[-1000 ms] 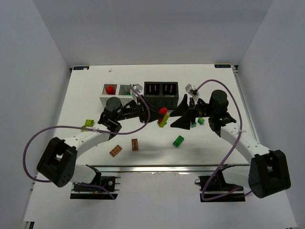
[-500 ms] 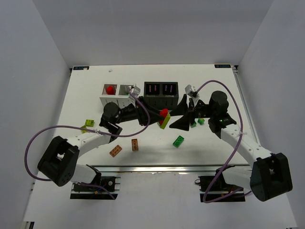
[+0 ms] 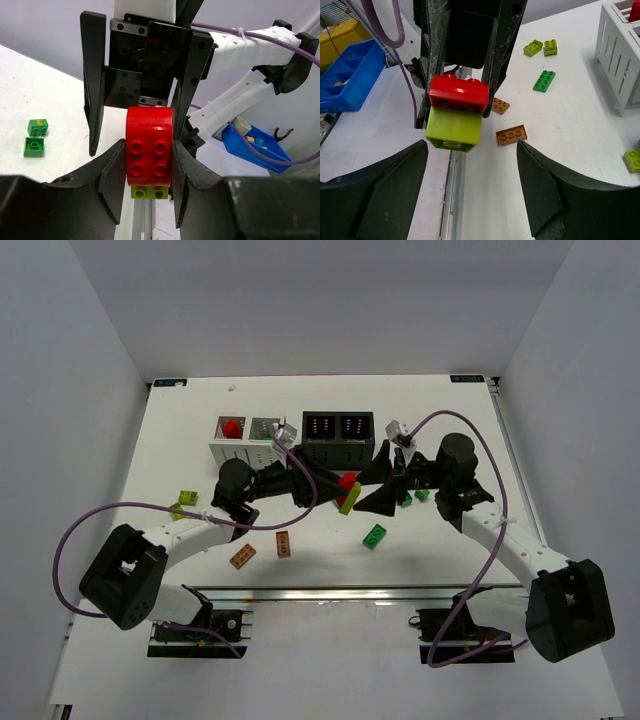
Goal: Sort the legos into containers by color
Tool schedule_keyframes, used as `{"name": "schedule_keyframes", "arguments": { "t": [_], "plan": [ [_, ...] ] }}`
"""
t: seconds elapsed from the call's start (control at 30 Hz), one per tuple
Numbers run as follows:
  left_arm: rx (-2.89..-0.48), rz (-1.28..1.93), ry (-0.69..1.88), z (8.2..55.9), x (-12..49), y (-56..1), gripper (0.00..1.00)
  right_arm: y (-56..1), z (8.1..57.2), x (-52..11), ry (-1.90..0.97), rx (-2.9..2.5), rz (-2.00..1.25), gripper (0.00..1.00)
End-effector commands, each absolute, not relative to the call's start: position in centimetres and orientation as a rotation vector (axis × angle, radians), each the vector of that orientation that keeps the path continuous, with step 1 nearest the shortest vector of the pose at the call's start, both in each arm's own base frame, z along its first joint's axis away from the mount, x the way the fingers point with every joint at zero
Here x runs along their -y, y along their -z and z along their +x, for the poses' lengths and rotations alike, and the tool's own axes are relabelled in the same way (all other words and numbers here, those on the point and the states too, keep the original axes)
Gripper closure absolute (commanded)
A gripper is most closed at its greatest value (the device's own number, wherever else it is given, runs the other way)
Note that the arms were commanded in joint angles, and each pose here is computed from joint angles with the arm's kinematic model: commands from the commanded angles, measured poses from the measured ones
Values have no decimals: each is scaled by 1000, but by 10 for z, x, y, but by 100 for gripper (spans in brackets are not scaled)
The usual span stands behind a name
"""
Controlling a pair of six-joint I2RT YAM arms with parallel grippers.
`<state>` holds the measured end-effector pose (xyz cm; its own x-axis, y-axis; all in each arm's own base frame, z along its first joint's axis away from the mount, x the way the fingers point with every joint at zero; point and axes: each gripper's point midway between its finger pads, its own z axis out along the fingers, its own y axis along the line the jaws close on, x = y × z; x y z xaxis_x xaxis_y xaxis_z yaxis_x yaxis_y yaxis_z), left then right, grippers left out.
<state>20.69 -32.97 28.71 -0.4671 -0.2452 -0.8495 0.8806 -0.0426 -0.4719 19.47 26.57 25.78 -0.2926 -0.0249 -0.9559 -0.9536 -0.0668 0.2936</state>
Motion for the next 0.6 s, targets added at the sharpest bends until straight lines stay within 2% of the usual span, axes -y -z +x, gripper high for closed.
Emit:
{"name": "schedule_keyframes", "arguments": {
  "t": [0.0, 0.27, 0.37, 0.47, 0.5, 0.57],
  "plan": [
    [-1340, 744, 1644, 204, 331, -290, 100, -267, 190, -268, -1458, -1336, -1149, 24],
    [-1365, 753, 1615, 207, 335, -283, 100, -270, 187, -270, -1449, -1327, -1146, 25],
    [-1374, 759, 1604, 207, 335, -281, 100, -267, 191, -271, -1446, -1348, -1129, 30],
    [-1373, 762, 1596, 207, 335, -281, 100, -264, 195, -272, -1445, -1370, -1119, 39],
    [-1376, 761, 1595, 207, 335, -281, 100, -262, 196, -272, -1443, -1380, -1117, 48],
    [-1375, 762, 1593, 207, 335, -281, 100, -261, 198, -273, -1446, -1388, -1115, 60]
  ]
}}
